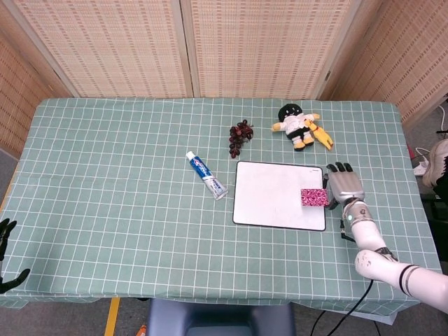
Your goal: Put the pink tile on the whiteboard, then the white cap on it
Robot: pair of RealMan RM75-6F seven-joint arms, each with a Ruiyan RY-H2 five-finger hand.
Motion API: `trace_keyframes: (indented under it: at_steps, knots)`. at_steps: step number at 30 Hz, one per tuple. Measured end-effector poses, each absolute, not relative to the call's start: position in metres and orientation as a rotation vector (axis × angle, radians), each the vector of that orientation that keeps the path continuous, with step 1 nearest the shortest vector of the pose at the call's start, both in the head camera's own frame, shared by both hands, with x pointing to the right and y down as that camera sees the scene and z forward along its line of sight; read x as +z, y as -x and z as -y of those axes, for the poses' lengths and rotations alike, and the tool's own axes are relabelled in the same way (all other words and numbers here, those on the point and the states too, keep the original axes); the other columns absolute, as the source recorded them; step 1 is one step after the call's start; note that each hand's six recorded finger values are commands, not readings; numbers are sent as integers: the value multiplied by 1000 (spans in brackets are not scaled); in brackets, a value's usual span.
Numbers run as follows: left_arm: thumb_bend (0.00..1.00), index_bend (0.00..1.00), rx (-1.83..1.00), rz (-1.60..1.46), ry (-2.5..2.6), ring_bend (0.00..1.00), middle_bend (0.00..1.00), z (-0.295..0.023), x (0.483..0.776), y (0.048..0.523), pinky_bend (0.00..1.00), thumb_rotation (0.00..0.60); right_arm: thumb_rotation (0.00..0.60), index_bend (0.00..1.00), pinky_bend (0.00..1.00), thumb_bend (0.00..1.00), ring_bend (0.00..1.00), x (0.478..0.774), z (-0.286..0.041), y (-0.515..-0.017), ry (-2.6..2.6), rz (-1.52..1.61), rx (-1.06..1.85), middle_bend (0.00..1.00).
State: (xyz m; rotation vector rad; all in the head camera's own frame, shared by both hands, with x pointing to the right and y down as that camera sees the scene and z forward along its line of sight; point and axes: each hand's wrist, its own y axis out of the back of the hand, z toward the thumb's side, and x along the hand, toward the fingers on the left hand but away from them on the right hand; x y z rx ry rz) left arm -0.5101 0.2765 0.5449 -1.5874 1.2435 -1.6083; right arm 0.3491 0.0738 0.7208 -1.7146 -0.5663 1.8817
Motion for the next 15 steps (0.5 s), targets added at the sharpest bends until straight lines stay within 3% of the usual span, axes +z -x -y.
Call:
trace_keyframes:
  at_steps: [7,15]
  knots:
    - [163,0,-1610,-1254,1588,0,0,-277,544,512,0,600,600,478,36,11,0,742,-67,-300,1748,535,1868,89]
    - [163,0,-1609,-1259,1588,0,0,-278,543,513,0,600,600,465,35,11,0,748,-58,-280,1748,561,1848,89]
